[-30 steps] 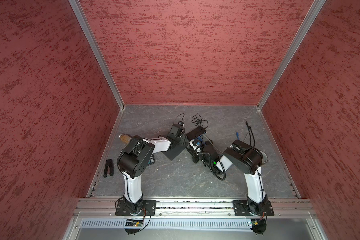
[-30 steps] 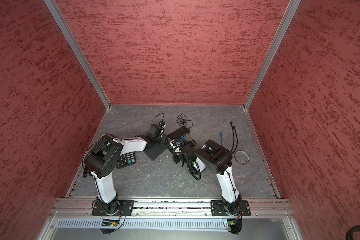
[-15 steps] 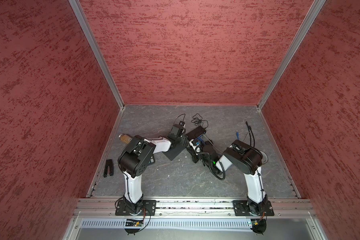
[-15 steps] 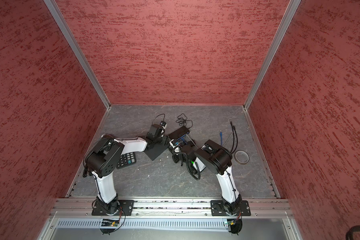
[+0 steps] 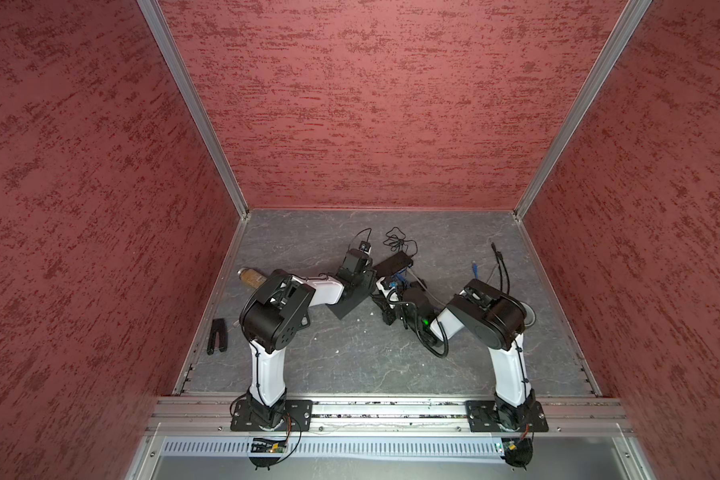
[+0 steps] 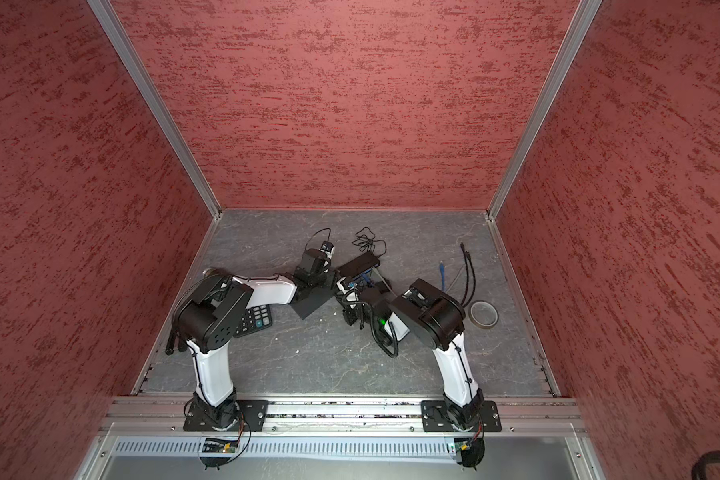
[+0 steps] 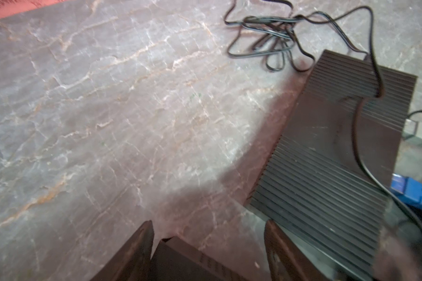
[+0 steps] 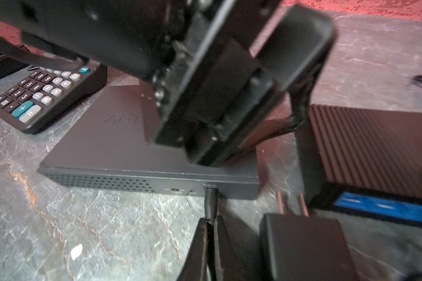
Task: Insert the plug into the switch port
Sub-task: 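Open the right gripper and draw it back from the inserted plug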
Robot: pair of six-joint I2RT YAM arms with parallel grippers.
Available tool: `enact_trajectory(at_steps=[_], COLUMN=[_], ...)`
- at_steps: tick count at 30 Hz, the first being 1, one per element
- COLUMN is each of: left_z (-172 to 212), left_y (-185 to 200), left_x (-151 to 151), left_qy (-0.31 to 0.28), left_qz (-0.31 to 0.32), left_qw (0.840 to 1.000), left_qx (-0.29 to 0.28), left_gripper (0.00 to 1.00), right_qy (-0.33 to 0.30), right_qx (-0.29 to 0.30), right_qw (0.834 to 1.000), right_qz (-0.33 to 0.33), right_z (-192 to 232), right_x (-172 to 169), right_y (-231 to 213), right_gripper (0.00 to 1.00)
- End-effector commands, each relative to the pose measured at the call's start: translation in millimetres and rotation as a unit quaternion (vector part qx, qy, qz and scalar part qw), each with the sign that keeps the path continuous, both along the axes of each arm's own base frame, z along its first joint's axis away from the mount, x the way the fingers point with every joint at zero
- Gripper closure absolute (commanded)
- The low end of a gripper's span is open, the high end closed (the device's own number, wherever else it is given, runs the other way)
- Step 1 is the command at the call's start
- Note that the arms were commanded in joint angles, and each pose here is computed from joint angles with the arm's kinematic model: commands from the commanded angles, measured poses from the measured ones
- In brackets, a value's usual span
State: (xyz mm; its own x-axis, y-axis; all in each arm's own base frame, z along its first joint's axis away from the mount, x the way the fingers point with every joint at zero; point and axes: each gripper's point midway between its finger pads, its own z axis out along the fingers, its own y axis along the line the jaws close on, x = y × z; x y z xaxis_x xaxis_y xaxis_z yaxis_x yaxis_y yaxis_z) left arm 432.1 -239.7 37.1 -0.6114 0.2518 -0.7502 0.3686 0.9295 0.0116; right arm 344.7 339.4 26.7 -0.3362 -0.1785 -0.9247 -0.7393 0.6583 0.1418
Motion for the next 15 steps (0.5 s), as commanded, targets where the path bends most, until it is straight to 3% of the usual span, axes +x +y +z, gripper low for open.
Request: enact_trajectory(at_steps=[1,15], left_z=[-84.9,-81.3], left_y=[-50.7,-46.5], left_x=[-123.6,-112.0], left_qy=[0.223,0.218], left_qz=[-0.134,-0.115], left_qw=[0.965,0.968], left_qx=[-0.021,-0.037], left_gripper=[0.28,0.28], right_qy=[-0.014,-0.001], right_qx=[0.029,0.008], right_qw=[0.999,0.998], right_qz=[-0.020,-0.058], right_z=[23.8,10.5], right_x=[24.2,19.9], right_y=[16.7,-4.7], right_gripper=[0.92,0.77])
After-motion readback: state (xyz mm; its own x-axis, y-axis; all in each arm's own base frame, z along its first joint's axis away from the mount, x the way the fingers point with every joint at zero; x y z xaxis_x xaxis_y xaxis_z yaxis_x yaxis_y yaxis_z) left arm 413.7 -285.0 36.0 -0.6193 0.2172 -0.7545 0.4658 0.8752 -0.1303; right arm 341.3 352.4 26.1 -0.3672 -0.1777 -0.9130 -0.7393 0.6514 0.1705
